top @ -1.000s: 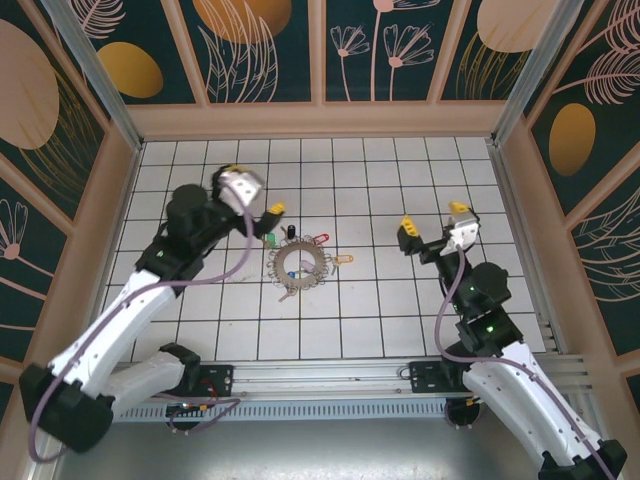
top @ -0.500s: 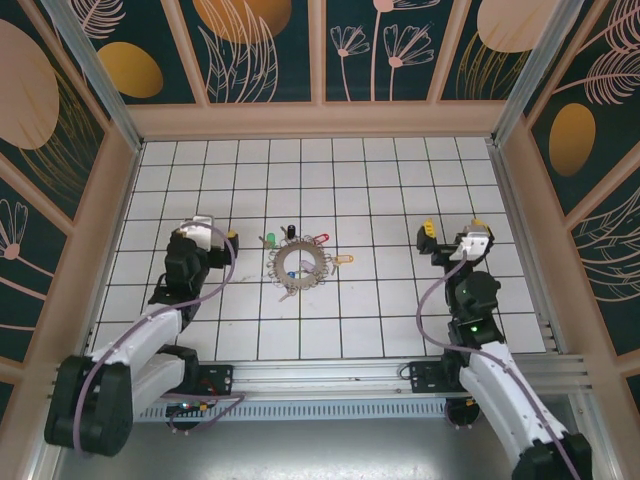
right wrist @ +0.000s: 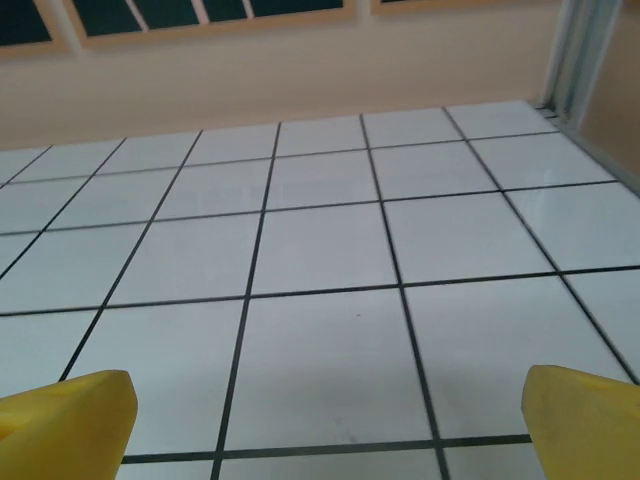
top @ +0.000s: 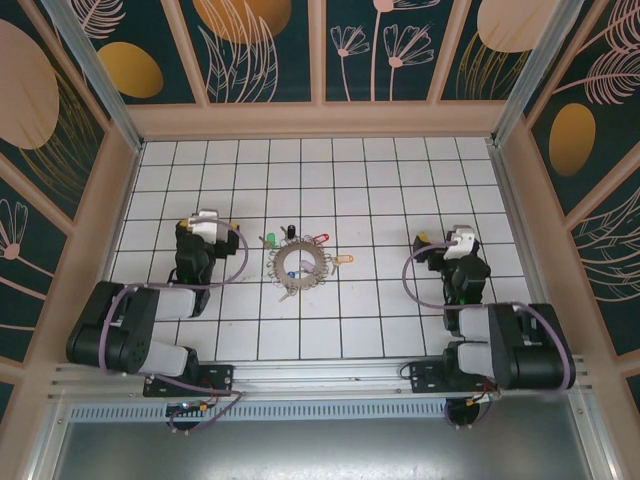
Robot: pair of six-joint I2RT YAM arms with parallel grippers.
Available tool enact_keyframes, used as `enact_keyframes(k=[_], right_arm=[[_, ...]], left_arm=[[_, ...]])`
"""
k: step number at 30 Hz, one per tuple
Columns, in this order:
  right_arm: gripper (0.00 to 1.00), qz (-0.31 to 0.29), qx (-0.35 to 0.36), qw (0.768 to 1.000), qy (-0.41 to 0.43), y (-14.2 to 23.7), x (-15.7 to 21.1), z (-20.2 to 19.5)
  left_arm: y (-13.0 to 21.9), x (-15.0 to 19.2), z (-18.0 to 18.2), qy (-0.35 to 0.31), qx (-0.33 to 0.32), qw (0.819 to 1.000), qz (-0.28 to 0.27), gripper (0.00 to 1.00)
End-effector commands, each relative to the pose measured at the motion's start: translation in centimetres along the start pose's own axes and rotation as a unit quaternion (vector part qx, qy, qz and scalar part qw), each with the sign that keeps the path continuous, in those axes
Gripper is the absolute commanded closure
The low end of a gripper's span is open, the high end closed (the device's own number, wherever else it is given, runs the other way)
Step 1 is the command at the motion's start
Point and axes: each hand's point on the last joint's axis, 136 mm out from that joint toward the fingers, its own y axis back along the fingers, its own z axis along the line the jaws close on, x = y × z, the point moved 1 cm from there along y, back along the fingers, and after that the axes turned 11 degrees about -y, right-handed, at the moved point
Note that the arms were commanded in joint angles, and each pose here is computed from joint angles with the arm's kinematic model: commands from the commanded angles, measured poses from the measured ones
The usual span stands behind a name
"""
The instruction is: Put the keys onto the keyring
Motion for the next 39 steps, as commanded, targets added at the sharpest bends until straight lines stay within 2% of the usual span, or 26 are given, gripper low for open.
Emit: enact_keyframes(k=[1, 3, 5, 11, 15, 18, 19, 21, 22, 39], right_arm=[[0.01, -0.081, -0.029, 0.996, -0.010, -0.6, -3.8, -0.1], [0.01, -0.080, -0.026, 0.996, -0.020, -1.3, -3.1, -0.8], [0.01, -0.033, -0.014, 0.999, -0.020, -2.8, -2.0, -1.1], [0.01, -0.027, -0.018, 0.999, -0.010, -3.6, -1.9, -0.6], [0.01, -0.030, -0.004, 0.999, -0.021, -3.6, -2.1, -1.3], [0.01, -0.025, -0.015, 0.999, -0.016, -3.7, -2.0, -1.0], [0.01, -0.024, -0.016, 0.999, -0.015, -3.8, -2.0, -0.9], [0.01, -0.024, -0.016, 0.999, -0.015, -3.7, -2.0, -0.9], [0.01, -0.023, -0.017, 0.999, -0.015, -3.7, -2.0, -0.9], [0.01, -0.008, 0.004, 1.000, -0.019, -4.7, -1.8, -1.3]], left_arm=[[-1.3, -2.2, 1.4, 0.007, -0.022, 0.999, -0.024, 0.01], [-1.0, -2.2, 1.6, 0.009, -0.026, 0.999, -0.030, 0.01], [-0.8, -2.3, 1.8, 0.014, -0.026, 0.999, -0.035, 0.01], [-1.4, -2.1, 2.0, 0.032, -0.001, 0.999, -0.029, 0.01], [-1.9, -1.7, 3.2, 0.057, -0.009, 0.998, -0.025, 0.01], [0.1, -0.8, 5.2, 0.102, -0.042, 0.992, -0.068, 0.01], [1.1, -1.1, 4.9, 0.098, -0.038, 0.989, -0.106, 0.01], [0.4, -0.6, 4.1, 0.084, -0.012, 0.994, -0.074, 0.01], [0.5, -0.7, 4.3, 0.088, -0.017, 0.992, -0.084, 0.01], [0.3, -0.4, 4.9, 0.097, -0.037, 0.992, -0.071, 0.01]])
